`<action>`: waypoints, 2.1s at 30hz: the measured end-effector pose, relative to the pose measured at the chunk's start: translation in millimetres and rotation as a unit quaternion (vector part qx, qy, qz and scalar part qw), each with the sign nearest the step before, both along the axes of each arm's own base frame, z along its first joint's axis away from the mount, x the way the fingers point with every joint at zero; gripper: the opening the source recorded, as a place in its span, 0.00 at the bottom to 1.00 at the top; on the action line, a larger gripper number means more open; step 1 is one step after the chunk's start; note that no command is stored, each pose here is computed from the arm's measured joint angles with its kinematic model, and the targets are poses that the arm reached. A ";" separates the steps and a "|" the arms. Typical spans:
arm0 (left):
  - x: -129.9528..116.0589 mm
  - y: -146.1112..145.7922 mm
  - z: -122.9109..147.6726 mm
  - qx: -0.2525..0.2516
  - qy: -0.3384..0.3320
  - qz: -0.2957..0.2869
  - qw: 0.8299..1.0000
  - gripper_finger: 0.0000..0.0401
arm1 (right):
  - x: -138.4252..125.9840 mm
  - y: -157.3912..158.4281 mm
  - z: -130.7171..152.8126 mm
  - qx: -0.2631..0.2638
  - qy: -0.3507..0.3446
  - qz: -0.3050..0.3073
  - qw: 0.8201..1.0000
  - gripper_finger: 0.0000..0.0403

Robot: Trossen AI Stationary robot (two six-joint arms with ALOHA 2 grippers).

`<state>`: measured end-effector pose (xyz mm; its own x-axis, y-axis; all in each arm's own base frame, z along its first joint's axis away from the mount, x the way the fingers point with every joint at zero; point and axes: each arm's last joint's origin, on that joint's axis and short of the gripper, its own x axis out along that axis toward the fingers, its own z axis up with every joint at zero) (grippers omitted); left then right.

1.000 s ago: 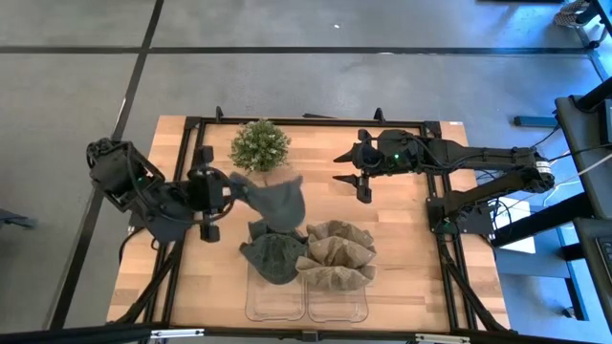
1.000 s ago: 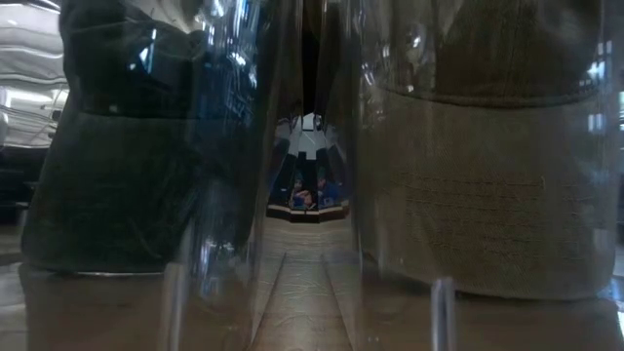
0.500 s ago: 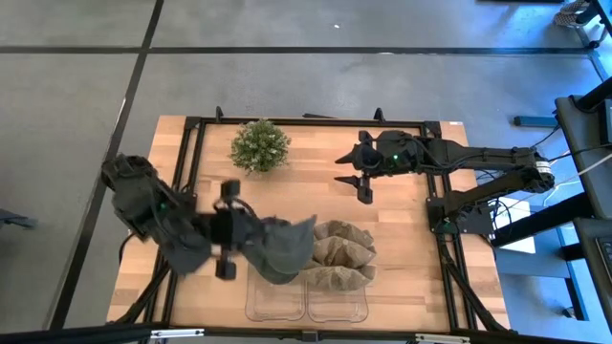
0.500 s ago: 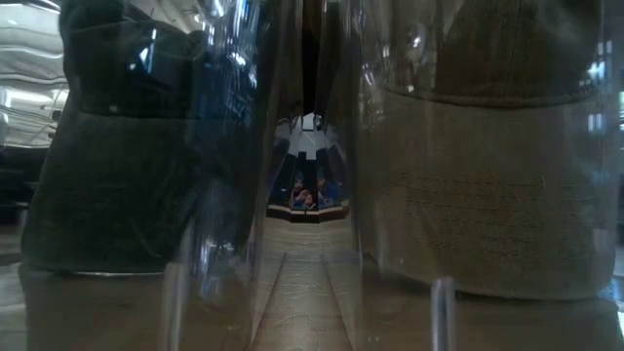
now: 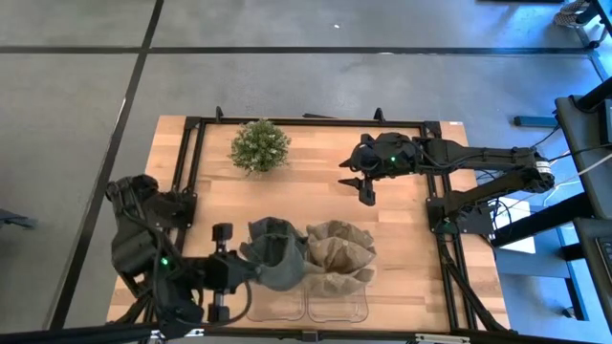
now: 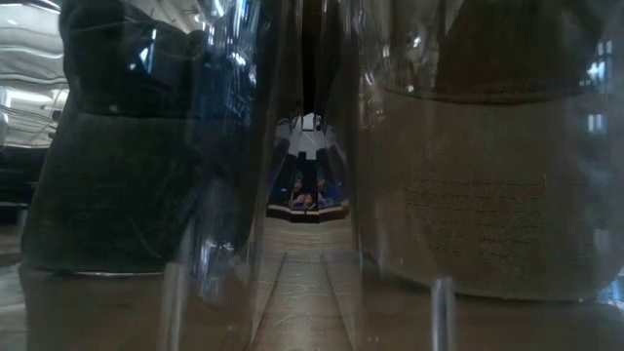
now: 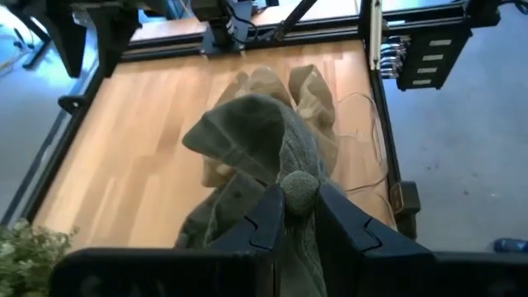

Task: Pick & Place hat
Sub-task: Put the black cap into the left transparent bin

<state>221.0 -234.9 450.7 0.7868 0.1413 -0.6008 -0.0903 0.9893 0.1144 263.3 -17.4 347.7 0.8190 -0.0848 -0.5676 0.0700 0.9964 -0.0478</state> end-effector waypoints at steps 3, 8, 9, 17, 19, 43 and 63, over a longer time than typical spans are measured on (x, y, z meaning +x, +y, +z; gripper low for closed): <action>4.5 -4.0 -5.6 -0.016 0.011 0.007 1.000 0.10 | -0.2 0.0 -0.4 0.003 0.002 -0.002 1.000 0.54; 5.6 -5.0 -5.5 -0.027 0.009 0.009 1.000 0.10 | -1.0 0.1 -1.4 0.014 0.008 -0.009 1.000 0.54; 4.5 -4.5 -2.2 -0.038 0.002 0.007 0.999 0.10 | -1.2 0.1 -1.8 0.014 0.010 -0.009 1.000 0.54; -4.0 -8.0 16.8 -0.111 -0.004 -0.060 0.992 0.10 | -4.1 0.3 -5.6 0.015 0.034 -0.009 0.999 0.54; -4.3 -9.2 16.8 -0.123 0.006 -0.072 0.990 0.10 | -4.2 0.3 -5.7 0.015 0.035 -0.009 0.999 0.54; 54.2 -13.1 -48.4 -0.074 0.166 -0.018 0.983 0.10 | -4.1 0.3 -5.7 0.015 0.035 -0.009 0.999 0.54; 24.7 19.0 -10.8 -0.116 0.157 -0.026 0.980 0.10 | -4.2 0.4 -5.8 0.012 0.036 -0.007 0.999 0.54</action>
<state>245.7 -215.8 439.9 0.5611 -0.0643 -0.8253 -0.0346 0.9943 -0.1010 259.1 -17.0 341.9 0.7748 -0.0815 -0.6269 0.0806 0.9963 -0.0300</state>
